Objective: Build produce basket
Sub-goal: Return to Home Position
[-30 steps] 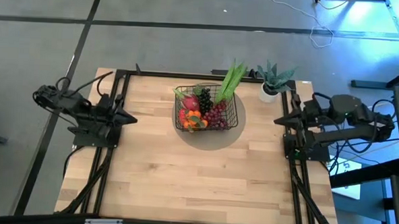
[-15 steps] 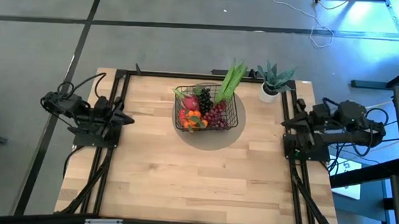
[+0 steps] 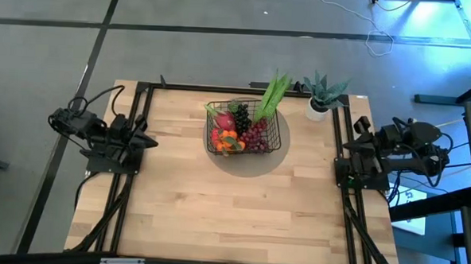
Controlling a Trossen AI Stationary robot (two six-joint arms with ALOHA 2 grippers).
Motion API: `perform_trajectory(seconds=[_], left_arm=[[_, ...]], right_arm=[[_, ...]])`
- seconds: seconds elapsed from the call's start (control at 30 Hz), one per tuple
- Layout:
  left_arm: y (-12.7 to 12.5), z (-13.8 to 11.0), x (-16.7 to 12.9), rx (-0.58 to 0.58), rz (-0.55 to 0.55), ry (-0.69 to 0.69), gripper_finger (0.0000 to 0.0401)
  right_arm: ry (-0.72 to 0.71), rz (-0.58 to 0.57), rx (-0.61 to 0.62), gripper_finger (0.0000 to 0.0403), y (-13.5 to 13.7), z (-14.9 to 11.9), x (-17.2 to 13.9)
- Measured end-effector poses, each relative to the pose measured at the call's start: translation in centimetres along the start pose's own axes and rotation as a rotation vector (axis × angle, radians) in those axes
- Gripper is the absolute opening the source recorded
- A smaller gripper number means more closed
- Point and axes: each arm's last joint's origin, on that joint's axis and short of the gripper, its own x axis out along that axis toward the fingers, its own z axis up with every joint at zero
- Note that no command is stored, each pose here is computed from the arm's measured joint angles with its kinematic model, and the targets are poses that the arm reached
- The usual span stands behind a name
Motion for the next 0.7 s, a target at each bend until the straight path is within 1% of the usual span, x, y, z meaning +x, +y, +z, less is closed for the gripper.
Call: perform_trajectory(seconds=[0.1, 0.17, 0.3, 0.47, 0.6, 0.7], left_arm=[[0.0, -0.1, 0.1, 0.006, 0.001, -0.002, 0.0], [0.1, -0.7, 0.4, 0.026, 0.01, -0.019, 0.0], [0.3, -2.3, 1.2, 0.09, 0.002, -0.09, 0.0], [0.9, -5.9, 2.0, 0.098, -0.003, -0.12, 0.0], [1.6, -8.6, 2.3, 0.086, -0.008, -0.147, 0.0], [1.7, -8.9, 2.3, 0.091, -0.005, -0.125, 0.0]], right_arm=[[-0.012, 0.005, -0.002, 0.0, -0.1, -0.4, 0.4], [-0.035, 0.009, -0.003, 0.0, -0.2, -0.8, 1.0], [-0.065, 0.041, -0.009, 0.0, -0.5, -3.1, 2.8], [-0.119, 0.088, -0.017, 0.0, -1.0, -6.1, 4.6], [-0.147, 0.098, -0.004, 0.0, -1.4, -8.2, 5.4], [-0.148, 0.099, 0.006, 0.0, -1.6, -9.7, 5.8]])
